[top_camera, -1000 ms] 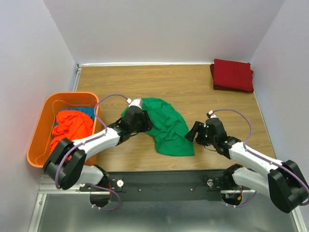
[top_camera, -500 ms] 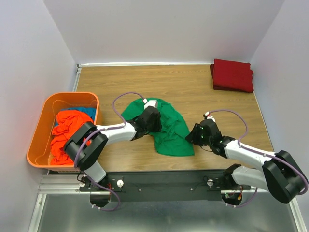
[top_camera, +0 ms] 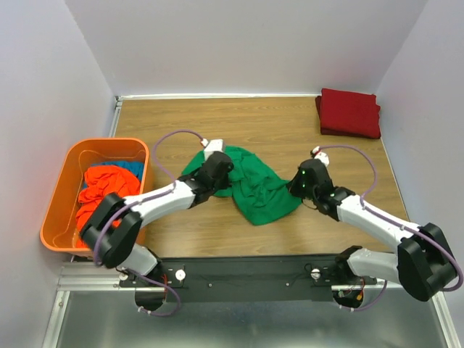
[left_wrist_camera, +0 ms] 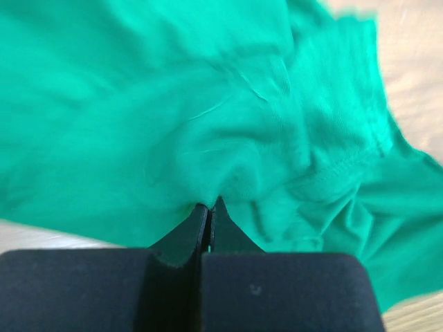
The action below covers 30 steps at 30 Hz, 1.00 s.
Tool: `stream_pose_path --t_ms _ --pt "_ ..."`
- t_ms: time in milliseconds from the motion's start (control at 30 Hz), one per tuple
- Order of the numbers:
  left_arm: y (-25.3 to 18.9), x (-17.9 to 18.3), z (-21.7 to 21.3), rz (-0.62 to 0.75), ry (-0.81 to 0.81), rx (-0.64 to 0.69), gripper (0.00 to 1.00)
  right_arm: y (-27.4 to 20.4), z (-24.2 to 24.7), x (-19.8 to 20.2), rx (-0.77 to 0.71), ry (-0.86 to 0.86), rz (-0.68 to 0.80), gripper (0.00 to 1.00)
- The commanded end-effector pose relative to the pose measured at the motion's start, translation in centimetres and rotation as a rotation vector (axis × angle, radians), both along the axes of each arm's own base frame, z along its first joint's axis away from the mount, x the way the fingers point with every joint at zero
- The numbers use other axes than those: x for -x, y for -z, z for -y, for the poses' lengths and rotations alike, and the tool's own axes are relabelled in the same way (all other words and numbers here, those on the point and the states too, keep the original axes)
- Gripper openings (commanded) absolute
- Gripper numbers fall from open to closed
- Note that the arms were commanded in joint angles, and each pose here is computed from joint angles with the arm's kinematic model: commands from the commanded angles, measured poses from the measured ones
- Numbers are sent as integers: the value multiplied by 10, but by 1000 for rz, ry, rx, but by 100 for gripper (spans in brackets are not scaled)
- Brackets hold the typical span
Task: Fold and stack the t-shirts
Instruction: Flatten the tshirt out
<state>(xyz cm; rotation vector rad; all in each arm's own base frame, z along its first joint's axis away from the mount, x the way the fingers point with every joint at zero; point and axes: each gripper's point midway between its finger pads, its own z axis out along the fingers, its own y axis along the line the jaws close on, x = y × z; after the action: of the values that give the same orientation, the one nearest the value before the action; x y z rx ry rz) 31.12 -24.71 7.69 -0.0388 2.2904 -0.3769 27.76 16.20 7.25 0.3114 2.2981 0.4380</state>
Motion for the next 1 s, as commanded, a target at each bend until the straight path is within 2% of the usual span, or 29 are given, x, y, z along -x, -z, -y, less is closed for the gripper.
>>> stream_pose_path --t_ms 0,267,400,533,733,767,867,900,967 --pt "-44 -9 -53 94 -153 26 0 -32 52 -34 93 158 63 1" --pt "-84 0 -112 166 -271 121 0 -77 139 -96 87 360 114 1" --pt "-107 5 -132 206 -320 139 0 -77 175 -124 39 422 82 1" --pt "-130 4 -141 257 -316 145 0 -89 181 -143 8 404 94 1" --pt "-136 10 -140 258 -290 163 0 -110 186 -154 10 411 139 1" --pt "-135 12 -139 262 -285 172 0 -115 185 -156 6 407 148 3" --pt "-123 15 -134 249 -267 196 0 -117 174 -163 -26 340 145 19" --pt "-116 15 -132 238 -261 198 0 -113 171 -162 -34 326 132 31" --pt "-106 15 -127 209 -247 206 0 -111 161 -156 -67 285 121 45"
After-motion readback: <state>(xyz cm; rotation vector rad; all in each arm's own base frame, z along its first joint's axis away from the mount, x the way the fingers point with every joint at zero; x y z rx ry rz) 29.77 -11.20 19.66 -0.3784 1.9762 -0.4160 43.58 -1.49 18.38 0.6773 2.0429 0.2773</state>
